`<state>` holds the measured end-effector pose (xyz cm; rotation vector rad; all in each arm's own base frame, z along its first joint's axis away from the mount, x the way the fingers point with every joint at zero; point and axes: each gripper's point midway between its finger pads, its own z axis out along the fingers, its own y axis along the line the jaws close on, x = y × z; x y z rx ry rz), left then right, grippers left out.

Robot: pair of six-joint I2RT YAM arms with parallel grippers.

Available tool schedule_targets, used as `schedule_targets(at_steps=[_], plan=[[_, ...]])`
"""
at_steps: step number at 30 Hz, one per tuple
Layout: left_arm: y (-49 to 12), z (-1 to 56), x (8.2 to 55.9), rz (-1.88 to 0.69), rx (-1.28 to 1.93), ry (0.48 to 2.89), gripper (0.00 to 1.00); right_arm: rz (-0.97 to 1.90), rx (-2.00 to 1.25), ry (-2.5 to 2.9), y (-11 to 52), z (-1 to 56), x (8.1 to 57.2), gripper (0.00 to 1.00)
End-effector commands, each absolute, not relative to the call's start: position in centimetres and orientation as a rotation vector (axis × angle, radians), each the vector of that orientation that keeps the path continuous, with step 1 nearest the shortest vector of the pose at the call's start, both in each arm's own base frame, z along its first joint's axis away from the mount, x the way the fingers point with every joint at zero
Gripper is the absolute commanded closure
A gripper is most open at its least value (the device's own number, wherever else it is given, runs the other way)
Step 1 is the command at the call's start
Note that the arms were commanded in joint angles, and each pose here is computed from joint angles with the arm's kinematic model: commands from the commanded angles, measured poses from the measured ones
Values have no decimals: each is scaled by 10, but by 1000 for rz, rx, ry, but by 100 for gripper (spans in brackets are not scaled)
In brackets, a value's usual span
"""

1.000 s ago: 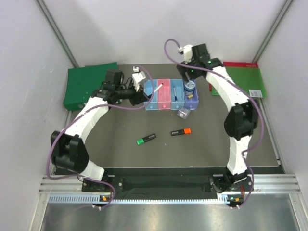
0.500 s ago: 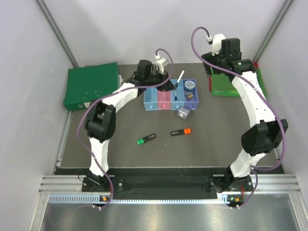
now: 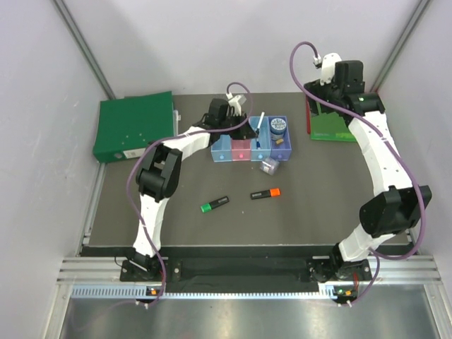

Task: Sort the stationery into containers
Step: Place the pen in the storage box, then pick up the pen from the center of the board.

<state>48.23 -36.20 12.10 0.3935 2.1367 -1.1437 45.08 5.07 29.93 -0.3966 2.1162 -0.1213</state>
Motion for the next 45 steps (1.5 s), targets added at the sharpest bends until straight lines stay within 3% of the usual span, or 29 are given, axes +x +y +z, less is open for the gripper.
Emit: schedule_targets(at_steps=[1,6,11,16,25,30,34,35,36,37,40,42,45], plan=[[-366,146,479,-1165,377,2079,100,-102,-350,2036,49,326,450,20],[-369,148,477,-1196,379,2080,100,-107,-347,2032,47,327,448,20],[-371,154,476,-1212,389,2061,75,-111,-345,2034,44,325,445,19],[-372,161,477,-1222,395,2039,67,-112,-340,2033,43,326,444,19],[-381,207,479,-1269,480,1932,66,-101,-370,2045,43,323,435,20],[-371,247,444,-1190,859,1788,62,-69,-584,2108,56,288,409,20],[-330,215,394,-955,1295,1763,52,-106,-706,2104,54,280,386,19],[-318,212,382,-895,1363,1774,46,-108,-713,2100,53,280,383,18],[-296,178,352,-885,1441,1920,44,-113,-715,2104,51,278,379,18],[-285,165,342,-813,1560,1901,42,-121,-719,2079,51,286,373,18],[-233,113,294,-666,1722,2137,28,-134,-722,2049,48,294,361,18],[-202,84,274,-545,1766,2275,14,-141,-724,2041,46,298,354,18],[-179,62,253,-458,1777,2394,1,-136,-767,2039,46,299,337,18]])
